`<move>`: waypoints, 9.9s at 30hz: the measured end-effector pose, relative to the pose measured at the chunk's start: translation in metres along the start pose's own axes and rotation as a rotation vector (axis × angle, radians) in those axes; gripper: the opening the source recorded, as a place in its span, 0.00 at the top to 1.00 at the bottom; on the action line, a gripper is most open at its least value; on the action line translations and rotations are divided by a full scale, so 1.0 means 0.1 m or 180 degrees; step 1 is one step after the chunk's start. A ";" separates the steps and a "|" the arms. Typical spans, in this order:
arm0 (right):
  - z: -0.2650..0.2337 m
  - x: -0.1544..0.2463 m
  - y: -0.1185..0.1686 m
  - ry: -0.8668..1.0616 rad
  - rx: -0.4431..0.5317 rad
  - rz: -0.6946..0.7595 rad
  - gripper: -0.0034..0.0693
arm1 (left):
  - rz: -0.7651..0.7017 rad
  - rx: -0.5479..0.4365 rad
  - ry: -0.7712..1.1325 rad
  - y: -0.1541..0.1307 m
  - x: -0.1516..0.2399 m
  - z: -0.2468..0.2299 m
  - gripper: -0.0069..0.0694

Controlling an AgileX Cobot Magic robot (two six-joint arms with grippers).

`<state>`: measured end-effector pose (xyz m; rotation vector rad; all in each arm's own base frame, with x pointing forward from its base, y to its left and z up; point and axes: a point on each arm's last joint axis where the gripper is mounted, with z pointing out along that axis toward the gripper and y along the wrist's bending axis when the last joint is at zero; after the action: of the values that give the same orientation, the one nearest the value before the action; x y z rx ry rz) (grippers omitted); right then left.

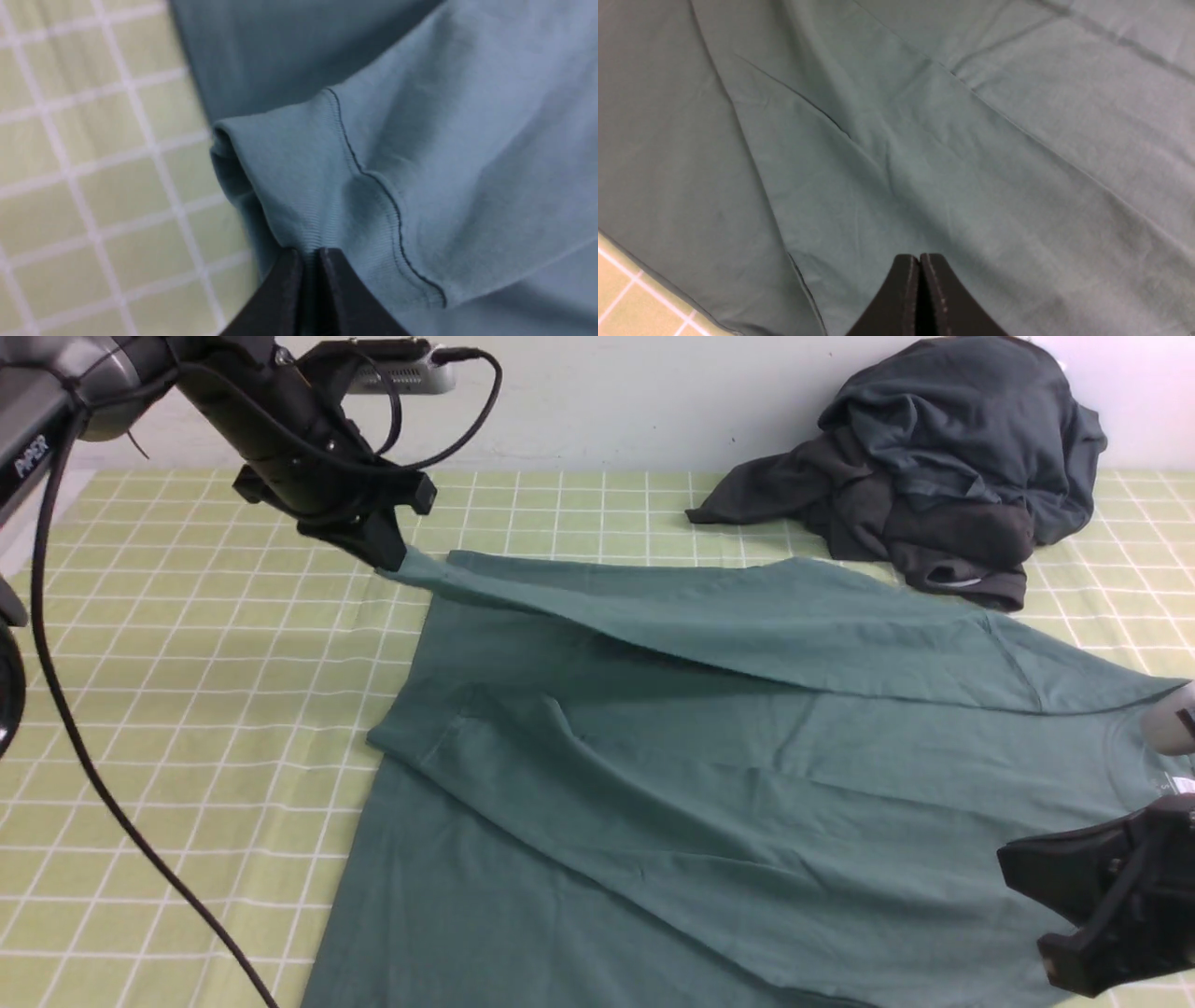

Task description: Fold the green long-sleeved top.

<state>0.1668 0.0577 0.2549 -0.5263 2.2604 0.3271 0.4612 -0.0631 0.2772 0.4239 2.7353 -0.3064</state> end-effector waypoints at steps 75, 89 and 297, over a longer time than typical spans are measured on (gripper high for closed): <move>0.26 -0.19 -0.24 0.1388 -0.0090 -0.2210 0.71 | 0.1885 -0.0149 0.0447 -1.25 2.39 -0.18 0.91; 1.03 0.25 -0.69 0.2901 -0.0262 -0.3416 0.60 | 0.1724 0.0001 0.0477 -1.29 2.41 -0.18 0.91; -1.66 -1.33 -0.18 -0.3415 0.1634 -0.0325 0.92 | -0.0469 -0.0923 -0.1708 -0.61 3.13 -1.13 0.91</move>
<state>0.1509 0.0132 0.4633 -0.1171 1.1898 -0.0480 0.1272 -0.0115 0.2727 0.0463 2.2354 -0.0435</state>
